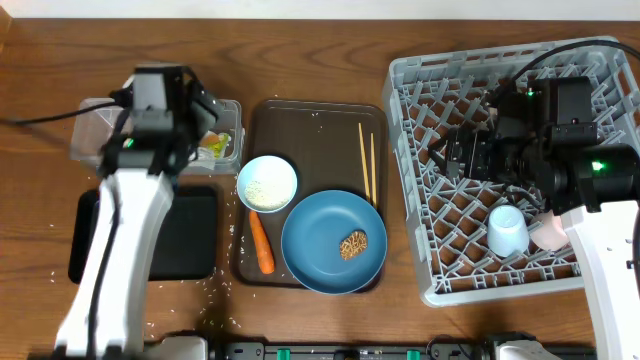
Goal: Sort waste into correct bins and load items into the dishwasher rack
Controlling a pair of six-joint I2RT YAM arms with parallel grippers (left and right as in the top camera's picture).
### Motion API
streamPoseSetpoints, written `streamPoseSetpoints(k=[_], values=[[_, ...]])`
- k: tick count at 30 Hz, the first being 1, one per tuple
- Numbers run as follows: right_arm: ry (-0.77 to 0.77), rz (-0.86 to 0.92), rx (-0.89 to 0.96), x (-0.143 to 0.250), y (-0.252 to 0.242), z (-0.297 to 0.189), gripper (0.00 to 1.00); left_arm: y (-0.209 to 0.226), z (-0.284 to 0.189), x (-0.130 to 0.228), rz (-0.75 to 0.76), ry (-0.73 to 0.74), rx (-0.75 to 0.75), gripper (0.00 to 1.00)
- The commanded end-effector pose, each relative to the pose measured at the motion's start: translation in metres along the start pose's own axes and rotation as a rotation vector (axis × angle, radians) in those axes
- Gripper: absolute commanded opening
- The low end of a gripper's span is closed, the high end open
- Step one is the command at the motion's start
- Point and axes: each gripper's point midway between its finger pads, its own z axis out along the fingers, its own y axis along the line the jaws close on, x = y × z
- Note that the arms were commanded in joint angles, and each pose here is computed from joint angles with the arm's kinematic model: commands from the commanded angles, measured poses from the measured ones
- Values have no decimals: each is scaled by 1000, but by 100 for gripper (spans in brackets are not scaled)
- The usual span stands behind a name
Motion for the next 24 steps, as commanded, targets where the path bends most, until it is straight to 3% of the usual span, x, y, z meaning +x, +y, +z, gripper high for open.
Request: streamPoseSetpoints(k=[1, 11, 18, 24], values=[[-1, -15, -8, 0, 4, 1, 94, -5, -33, 20, 236, 75, 95, 95], [-15, -19, -12, -4, 5, 1, 94, 51, -77, 117, 388, 432, -49, 95], [-20, -22, -13, -5, 6, 1, 94, 73, -56, 182, 516, 580, -95, 80], [-18, -20, -12, -5, 5, 1, 94, 89, -27, 214, 507, 629, -73, 71]])
